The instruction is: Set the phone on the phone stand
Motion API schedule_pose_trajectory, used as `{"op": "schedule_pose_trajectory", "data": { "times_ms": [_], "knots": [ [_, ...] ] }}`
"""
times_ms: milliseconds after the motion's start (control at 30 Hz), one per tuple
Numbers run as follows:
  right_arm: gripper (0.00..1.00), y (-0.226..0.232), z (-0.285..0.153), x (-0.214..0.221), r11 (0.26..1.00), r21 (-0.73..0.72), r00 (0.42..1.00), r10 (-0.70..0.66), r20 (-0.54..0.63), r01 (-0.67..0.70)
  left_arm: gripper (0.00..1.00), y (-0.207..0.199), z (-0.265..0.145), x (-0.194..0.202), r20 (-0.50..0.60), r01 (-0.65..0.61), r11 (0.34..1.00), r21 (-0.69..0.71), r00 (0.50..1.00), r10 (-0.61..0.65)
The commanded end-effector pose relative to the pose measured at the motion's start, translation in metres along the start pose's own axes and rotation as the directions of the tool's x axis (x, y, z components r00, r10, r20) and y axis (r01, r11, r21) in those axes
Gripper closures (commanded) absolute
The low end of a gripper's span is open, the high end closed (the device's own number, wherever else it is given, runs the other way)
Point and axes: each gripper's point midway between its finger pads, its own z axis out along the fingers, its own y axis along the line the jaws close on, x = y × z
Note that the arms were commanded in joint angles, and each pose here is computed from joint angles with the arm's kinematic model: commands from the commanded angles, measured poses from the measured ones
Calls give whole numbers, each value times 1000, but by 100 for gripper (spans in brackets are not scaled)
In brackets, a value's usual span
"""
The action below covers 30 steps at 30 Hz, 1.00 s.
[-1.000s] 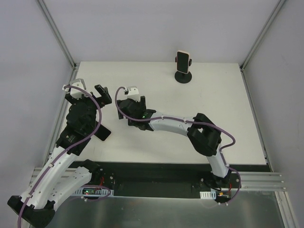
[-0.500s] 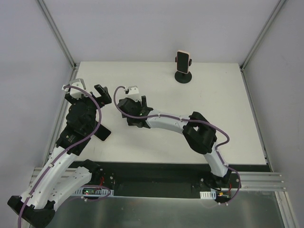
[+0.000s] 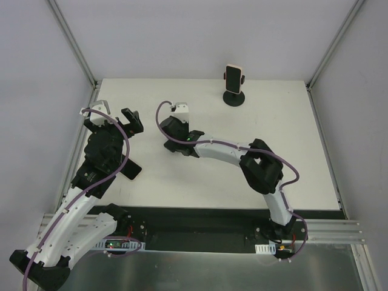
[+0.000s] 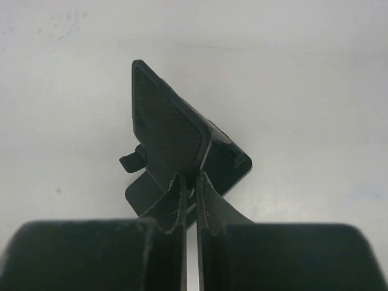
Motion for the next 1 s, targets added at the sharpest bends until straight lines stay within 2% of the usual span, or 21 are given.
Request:
{"op": "schedule_pose_trajectory", "data": {
  "times_ms": [0, 67, 167, 200, 267, 333, 367, 400, 433, 500, 600, 667, 700, 767, 833, 933, 967],
  "knots": [
    [99, -107, 1, -34, 977, 210, 999, 30, 45, -39, 2, -6, 1, -11, 37, 44, 999, 28, 998, -45],
    [99, -144, 1, -31, 972, 233, 999, 33, 34, -40, 2, -8, 0, -11, 34, 48, 998, 42, 998, -50],
    [99, -161, -2, -49, 981, 173, 993, 65, 99, -82, 2, -10, 0, -10, 29, 52, 997, 55, 998, -53],
    [99, -168, -1, -40, 983, 165, 993, 62, 99, -78, 2, -11, 0, -9, 28, 49, 997, 56, 998, -50],
    [99, -176, 1, -48, 996, 85, 995, 33, 99, -42, 3, -12, 1, -8, 23, 45, 997, 62, 999, -46],
    [99, -187, 3, -43, 998, 64, 996, 20, 89, -26, 4, -14, 2, -7, 18, 37, 997, 70, 999, -38],
    [99, -193, 3, -47, 999, 2, 995, 35, 88, -36, 4, -14, 3, -5, 12, 36, 997, 70, 999, -37],
    [99, -194, 3, -57, 998, -38, 989, 60, 138, -56, 4, -15, 3, -4, 8, 36, 997, 75, 999, -37],
    [99, -206, 4, -40, 998, -44, 992, 39, 123, -34, 4, -16, 3, -3, 5, 37, 996, 79, 999, -37],
    [99, -221, 4, -52, 993, -107, 985, 59, 161, -42, 5, -18, 4, -2, -1, 37, 995, 88, 999, -37],
    [99, -247, 12, -51, 969, -234, 988, 104, 112, -75, 6, -21, 5, 0, -9, 40, 994, 97, 999, -39],
    [100, -272, 15, -53, 934, -331, 978, 181, 108, -136, 6, -23, 5, 2, -16, 39, 993, 109, 999, -38],
    [100, -279, 14, -71, 913, -383, 961, 218, 170, -140, 7, -23, 5, 2, -17, 41, 993, 111, 999, -39],
    [100, -302, 18, -87, 872, -460, 945, 275, 179, -167, 7, -27, 5, 3, -23, 40, 991, 128, 999, -38],
    [100, -319, 24, -103, 882, -453, 937, 258, 234, -130, 8, -28, 5, 3, -27, 37, 990, 136, 999, -33],
    [100, -345, 38, -114, 881, -459, 947, 237, 219, -114, 9, -31, 4, 4, -32, 37, 988, 151, 999, -33],
    [100, -354, 46, -106, 870, -473, 953, 249, 173, -141, 9, -31, 4, 4, -32, 37, 988, 152, 999, -33]
  ]
}}
